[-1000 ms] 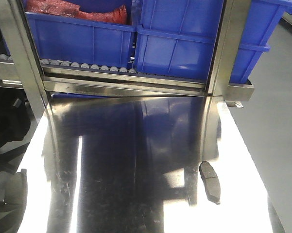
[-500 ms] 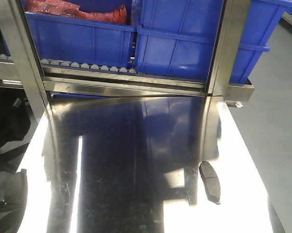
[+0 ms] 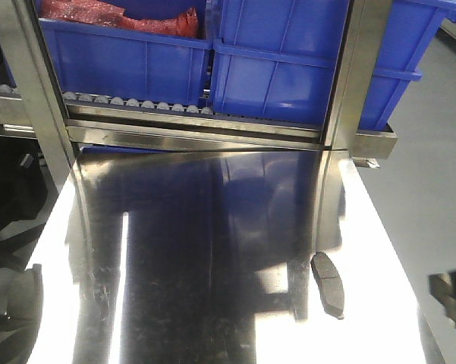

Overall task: Move and align brake pads A on conveyor
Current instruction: 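Move the right gripper over the other brake pad on the table, then close the right gripper on the brake pad and lift it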

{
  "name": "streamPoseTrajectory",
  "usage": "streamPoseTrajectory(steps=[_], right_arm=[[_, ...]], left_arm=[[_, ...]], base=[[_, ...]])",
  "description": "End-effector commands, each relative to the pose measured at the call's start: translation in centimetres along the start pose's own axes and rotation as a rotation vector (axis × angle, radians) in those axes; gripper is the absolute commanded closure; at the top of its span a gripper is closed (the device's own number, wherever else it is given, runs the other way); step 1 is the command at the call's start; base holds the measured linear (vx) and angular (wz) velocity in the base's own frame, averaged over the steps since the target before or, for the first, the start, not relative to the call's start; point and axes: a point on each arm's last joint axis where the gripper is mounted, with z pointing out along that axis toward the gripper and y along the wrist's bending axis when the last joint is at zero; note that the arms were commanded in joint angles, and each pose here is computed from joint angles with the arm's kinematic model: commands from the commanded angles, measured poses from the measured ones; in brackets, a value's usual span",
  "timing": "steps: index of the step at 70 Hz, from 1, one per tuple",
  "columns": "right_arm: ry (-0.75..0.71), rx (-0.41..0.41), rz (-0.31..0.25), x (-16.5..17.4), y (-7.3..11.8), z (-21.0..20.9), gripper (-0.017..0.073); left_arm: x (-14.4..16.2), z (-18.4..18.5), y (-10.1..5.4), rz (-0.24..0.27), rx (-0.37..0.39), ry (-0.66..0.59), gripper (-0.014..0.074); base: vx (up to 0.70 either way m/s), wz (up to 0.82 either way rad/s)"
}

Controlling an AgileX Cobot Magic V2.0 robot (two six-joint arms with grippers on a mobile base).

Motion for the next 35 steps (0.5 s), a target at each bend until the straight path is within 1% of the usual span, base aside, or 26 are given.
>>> streamPoseTrajectory(steps=[1,7,15,18,22,26,35], right_arm=[[-0.008,-0.014,-0.008,-3.1,0.2,2.0,-0.0106],[0.046,-0.024,-0.007,-4.7,0.4,4.4,-0.0103],[0.122,-0.044,0.012,-6.3,0.8,7.4,-0.0094],[0.143,-0.054,0.001,-6.7,1.3,8.2,-0.0092],[0.166,-0.075,-0.022,-7.3,2.3,9.4,-0.0091],[0.185,-0.101,-0.045,-7.7,3.7,10.4,-0.0089],[0.241,-0.119,-0.016,-8.6,5.9,12.6,-0.0084]], left_arm=[[-1.4,-0.6,-0.3,-0.004,0.017,-0.098,0.051],[-1.4,-0.6,-0.3,-0.004,0.017,-0.098,0.051],[-1.4,-0.6,-0.3,-0.004,0.017,-0.098,0.051],[-1.4,-0.6,-0.3,-0.004,0.017,-0.098,0.051],[-1.4,-0.6,-0.3,-0.004,0.017,-0.098,0.051],[-1.4,-0.6,-0.3,-0.004,0.017,-0.098,0.051],[-1.4,-0.6,-0.3,-0.004,0.017,-0.098,0.051]], base=[[0.0,0.0],[0.0,0.0],[0.0,0.0],[0.0,0.0],[0.0,0.0],[0.0,0.0],[0.0,0.0]])
